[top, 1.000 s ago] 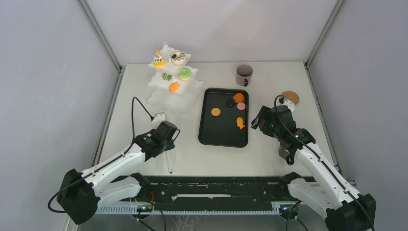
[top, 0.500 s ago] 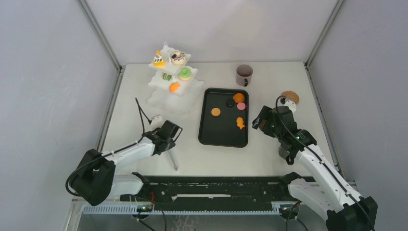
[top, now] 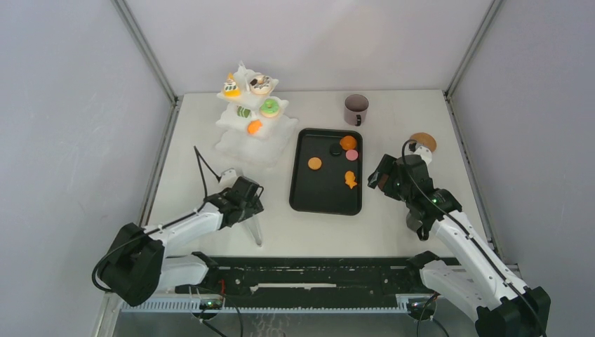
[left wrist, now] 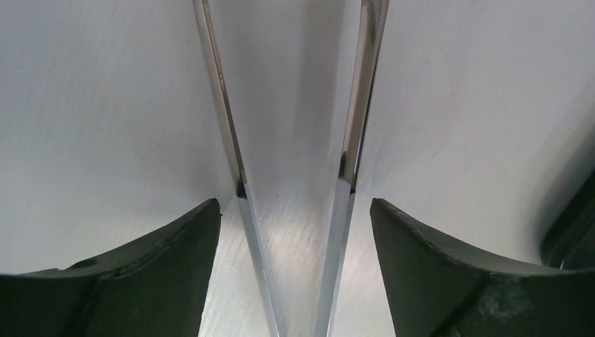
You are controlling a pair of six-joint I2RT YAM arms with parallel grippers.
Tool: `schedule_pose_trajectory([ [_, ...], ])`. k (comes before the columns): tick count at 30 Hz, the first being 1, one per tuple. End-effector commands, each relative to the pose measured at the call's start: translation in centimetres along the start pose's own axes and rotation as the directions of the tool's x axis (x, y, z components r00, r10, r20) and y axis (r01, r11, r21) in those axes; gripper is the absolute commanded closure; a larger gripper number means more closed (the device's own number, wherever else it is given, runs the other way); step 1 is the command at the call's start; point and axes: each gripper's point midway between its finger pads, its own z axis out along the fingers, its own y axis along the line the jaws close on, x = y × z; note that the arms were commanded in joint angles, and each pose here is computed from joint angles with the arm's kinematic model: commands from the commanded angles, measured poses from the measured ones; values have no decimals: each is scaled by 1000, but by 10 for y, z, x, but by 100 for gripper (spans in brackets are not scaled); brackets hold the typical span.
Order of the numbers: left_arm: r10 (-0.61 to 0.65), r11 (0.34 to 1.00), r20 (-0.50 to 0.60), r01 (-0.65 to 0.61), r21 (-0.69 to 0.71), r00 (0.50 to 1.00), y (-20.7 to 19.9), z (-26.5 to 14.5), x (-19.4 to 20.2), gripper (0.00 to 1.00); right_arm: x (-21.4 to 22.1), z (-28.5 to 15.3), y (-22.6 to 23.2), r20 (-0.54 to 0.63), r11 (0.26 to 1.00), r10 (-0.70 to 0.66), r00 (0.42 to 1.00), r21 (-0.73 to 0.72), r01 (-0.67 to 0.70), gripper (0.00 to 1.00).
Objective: Serve the afternoon tea
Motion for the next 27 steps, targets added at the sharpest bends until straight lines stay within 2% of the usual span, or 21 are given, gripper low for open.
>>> schedule_pose_trajectory([
  [1, -10, 1000, -59, 9, -5, 998, 11, -2, 19, 19, -3, 0, 3, 17, 1000, 6, 1000, -5, -6, 3],
  [5, 7, 999, -26, -8, -38, 1000, 15, 1, 11, 24, -2, 2, 7, 9, 1000, 6, 1000, -22, -6, 3],
  [9, 32, 998, -37, -34, -49, 999, 12, 7, 12, 29, -4, 1, 7, 14, 1000, -1, 1000, -27, 1, 3],
  [15, 54, 997, -43, -56, -45, 998, 10, 5, 10, 52, -5, -1, 5, 22, 1000, 4, 1000, -17, -3, 3],
  [17, 87, 994, -16, -87, -59, 996, 12, -2, -3, 62, -4, -1, 5, 19, 1000, 2, 1000, -21, -2, 3],
  [23, 170, 984, 45, -172, 38, 984, 0, -46, -43, 91, -7, -2, 5, 30, 1000, -9, 1000, -23, 10, 3],
  [27, 235, 966, 40, -238, 100, 971, -7, -79, -55, 99, -9, -4, 7, 38, 1000, -2, 999, -30, 3, 3],
])
